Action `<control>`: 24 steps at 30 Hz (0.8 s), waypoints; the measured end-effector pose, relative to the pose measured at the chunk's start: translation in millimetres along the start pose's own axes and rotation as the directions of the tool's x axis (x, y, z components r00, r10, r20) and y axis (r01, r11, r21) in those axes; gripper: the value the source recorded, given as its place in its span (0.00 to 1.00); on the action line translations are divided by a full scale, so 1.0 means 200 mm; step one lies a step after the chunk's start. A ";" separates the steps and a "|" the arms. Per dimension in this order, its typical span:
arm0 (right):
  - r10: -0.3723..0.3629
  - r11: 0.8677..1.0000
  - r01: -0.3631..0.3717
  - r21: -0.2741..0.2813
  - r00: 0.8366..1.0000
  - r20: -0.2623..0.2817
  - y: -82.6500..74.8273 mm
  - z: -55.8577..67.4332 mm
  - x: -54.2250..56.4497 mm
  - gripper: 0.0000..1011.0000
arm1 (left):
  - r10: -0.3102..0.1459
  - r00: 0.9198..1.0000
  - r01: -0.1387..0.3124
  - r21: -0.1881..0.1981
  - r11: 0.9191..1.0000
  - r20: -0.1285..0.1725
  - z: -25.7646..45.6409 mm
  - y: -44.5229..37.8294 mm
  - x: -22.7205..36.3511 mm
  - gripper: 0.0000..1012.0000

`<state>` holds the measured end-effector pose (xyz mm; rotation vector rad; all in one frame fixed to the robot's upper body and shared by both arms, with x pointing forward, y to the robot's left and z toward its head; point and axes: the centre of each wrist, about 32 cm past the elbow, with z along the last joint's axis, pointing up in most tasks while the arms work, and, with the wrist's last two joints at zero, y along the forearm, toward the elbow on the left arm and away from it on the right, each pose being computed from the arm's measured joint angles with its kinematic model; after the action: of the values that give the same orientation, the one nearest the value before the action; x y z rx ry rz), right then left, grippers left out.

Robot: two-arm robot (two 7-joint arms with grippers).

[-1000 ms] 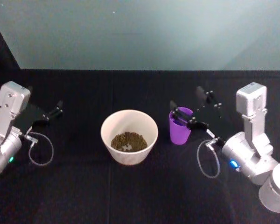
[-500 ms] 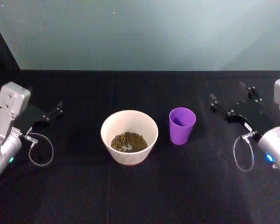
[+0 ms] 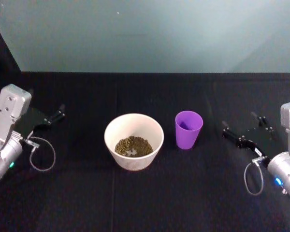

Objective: Pick up the cup and pour the mung beans from the cup into the bowl.

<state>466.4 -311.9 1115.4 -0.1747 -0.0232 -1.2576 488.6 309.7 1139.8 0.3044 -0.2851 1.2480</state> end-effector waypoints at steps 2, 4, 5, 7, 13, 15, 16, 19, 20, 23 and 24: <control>0.001 1.000 -0.001 0.004 1.000 0.004 0.00 0.01 0.00 0.99 | 0.000 1.000 0.000 0.000 1.000 0.000 0.000 0.000 0.000 0.99; 0.002 1.000 -0.002 0.007 1.000 0.011 0.00 0.02 0.00 0.99 | 0.000 1.000 0.000 0.000 1.000 0.000 0.000 0.000 0.000 0.99; 0.001 1.000 -0.002 0.007 1.000 0.011 0.00 0.02 0.00 0.99 | 0.000 1.000 0.000 0.000 1.000 0.000 0.000 0.000 0.000 0.99; 0.001 1.000 -0.002 0.007 1.000 0.011 0.00 0.02 0.00 0.99 | 0.000 1.000 0.000 0.000 1.000 0.000 0.000 0.000 0.000 0.99; 0.001 1.000 -0.001 0.006 1.000 0.011 0.00 0.02 0.00 0.99 | 0.000 1.000 0.000 0.000 1.000 0.000 0.000 0.000 0.000 0.99; 0.001 1.000 -0.001 0.006 1.000 0.010 0.00 0.02 0.00 0.99 | 0.000 1.000 0.000 0.000 1.000 0.000 0.000 0.000 0.000 0.99; 0.001 1.000 -0.001 0.005 1.000 0.010 0.00 0.01 0.00 0.99 | 0.000 1.000 0.000 0.000 1.000 0.000 0.000 0.000 0.000 0.99; 0.000 1.000 -0.001 0.005 1.000 0.010 0.00 0.01 0.00 0.99 | 0.000 1.000 0.000 0.000 1.000 0.000 0.000 0.000 0.000 0.99; 0.000 1.000 0.000 0.005 1.000 0.010 0.00 0.01 0.00 0.99 | 0.000 1.000 0.000 0.000 1.000 0.000 0.000 0.000 0.000 0.99; 0.000 1.000 0.000 0.005 1.000 0.010 0.00 0.01 0.00 0.99 | 0.000 1.000 0.000 0.000 1.000 0.000 0.000 0.000 0.000 0.99; 0.000 1.000 0.000 0.005 1.000 0.010 0.00 0.01 0.00 0.99 | 0.000 1.000 0.000 0.000 1.000 0.000 0.000 0.000 0.000 0.99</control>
<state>467.0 -311.5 1118.0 -0.1766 -0.0348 -1.2562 488.6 309.7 1139.8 0.3045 -0.2850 1.2479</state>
